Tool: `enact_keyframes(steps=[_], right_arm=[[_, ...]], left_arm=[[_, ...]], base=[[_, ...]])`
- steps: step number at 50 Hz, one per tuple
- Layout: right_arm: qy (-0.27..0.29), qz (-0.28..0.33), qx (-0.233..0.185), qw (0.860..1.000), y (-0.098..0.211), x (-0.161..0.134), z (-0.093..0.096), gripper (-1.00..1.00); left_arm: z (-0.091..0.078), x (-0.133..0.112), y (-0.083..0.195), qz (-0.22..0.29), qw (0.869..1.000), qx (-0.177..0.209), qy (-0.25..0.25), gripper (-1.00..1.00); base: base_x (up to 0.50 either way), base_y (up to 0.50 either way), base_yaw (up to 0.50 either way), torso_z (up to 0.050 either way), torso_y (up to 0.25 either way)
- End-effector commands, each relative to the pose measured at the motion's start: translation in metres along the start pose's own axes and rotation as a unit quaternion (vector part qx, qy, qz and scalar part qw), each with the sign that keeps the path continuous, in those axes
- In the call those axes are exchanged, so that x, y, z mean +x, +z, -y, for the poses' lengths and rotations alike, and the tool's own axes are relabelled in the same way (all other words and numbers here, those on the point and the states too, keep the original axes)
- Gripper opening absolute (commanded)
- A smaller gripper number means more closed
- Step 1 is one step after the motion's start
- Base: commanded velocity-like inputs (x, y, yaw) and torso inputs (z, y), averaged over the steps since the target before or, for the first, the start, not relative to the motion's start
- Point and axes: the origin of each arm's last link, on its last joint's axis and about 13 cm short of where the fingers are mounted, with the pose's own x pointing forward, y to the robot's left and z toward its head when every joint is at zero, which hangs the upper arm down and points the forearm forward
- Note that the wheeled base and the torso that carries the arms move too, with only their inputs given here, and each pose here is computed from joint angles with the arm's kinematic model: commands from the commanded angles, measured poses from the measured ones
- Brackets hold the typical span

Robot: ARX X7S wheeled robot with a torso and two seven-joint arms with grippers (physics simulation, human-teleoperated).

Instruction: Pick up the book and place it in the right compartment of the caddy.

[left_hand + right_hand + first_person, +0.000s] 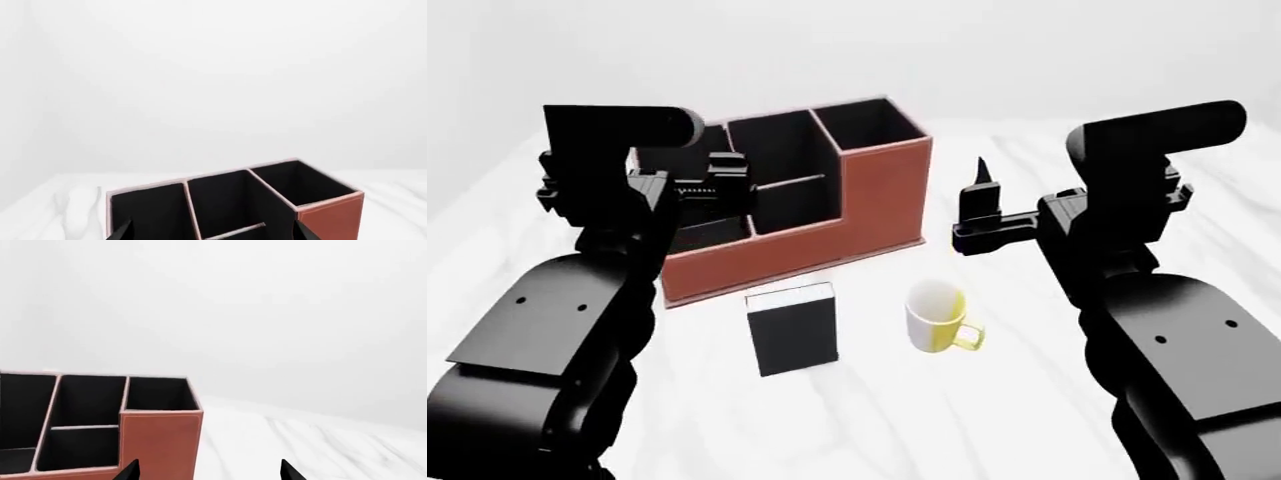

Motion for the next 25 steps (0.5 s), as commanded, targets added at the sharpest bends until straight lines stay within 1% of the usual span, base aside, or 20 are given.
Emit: enact_keyframes(steps=[1,25], right_arm=[[0.004,-0.002,0.001,1.0,-0.0002,0.0005,-0.0001,1.0],[0.011,-0.003,0.002,1.0,0.0001,0.0014,-0.0013,1.0]], left_arm=[[-0.0011,0.0013,-0.0006,-0.002,1.0,0.001,0.002,1.0],[-0.0018,0.0011,0.0006,0.0,1.0,0.001,0.004,1.0]], base=[[0.5,0.0,0.0,0.0,0.0],[0.5,0.0,0.0,0.0,0.001]])
